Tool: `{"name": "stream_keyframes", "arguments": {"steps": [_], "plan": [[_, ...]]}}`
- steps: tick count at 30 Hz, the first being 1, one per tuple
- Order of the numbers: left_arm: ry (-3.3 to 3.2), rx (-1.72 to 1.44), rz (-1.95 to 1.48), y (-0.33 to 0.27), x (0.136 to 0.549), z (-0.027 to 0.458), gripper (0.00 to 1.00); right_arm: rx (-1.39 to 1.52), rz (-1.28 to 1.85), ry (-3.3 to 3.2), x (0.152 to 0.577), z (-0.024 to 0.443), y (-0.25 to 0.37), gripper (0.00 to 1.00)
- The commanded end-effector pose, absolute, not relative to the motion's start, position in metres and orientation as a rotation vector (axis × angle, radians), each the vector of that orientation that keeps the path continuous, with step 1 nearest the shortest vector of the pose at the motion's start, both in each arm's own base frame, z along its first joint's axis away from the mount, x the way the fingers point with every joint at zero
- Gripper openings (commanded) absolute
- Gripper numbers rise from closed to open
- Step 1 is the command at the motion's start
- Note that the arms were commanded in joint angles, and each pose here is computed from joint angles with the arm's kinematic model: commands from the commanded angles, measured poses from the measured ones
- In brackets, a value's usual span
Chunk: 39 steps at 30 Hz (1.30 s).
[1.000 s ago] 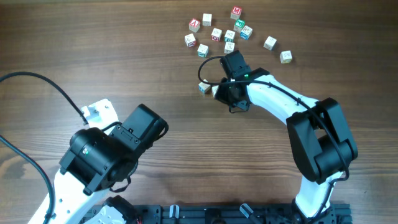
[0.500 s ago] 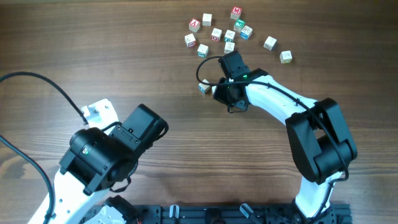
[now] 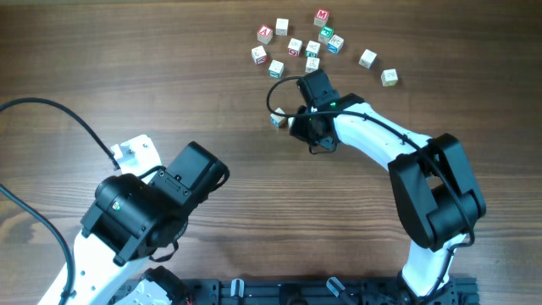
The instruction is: Form a circle
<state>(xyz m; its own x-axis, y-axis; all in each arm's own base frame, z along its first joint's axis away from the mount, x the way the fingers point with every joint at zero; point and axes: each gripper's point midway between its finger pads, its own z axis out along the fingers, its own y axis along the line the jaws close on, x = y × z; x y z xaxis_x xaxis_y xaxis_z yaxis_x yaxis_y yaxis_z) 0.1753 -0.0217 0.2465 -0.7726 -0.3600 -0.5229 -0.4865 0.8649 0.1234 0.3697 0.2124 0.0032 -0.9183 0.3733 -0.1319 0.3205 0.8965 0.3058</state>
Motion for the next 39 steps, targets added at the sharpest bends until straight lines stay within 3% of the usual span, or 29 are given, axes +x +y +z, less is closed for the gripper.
{"name": "stream_keyframes", "arguments": {"steps": [1, 39], "plan": [[2.53, -0.633, 0.344, -0.021, 0.175, 0.247, 1.0, 0.509, 0.406, 2.907, 0.363, -0.007, 0.213, 0.05], [2.53, -0.633, 0.345, -0.021, 0.175, 0.247, 1.0, 0.609, 0.493, 2.903, 0.362, -0.004, 0.224, 0.05]]}}
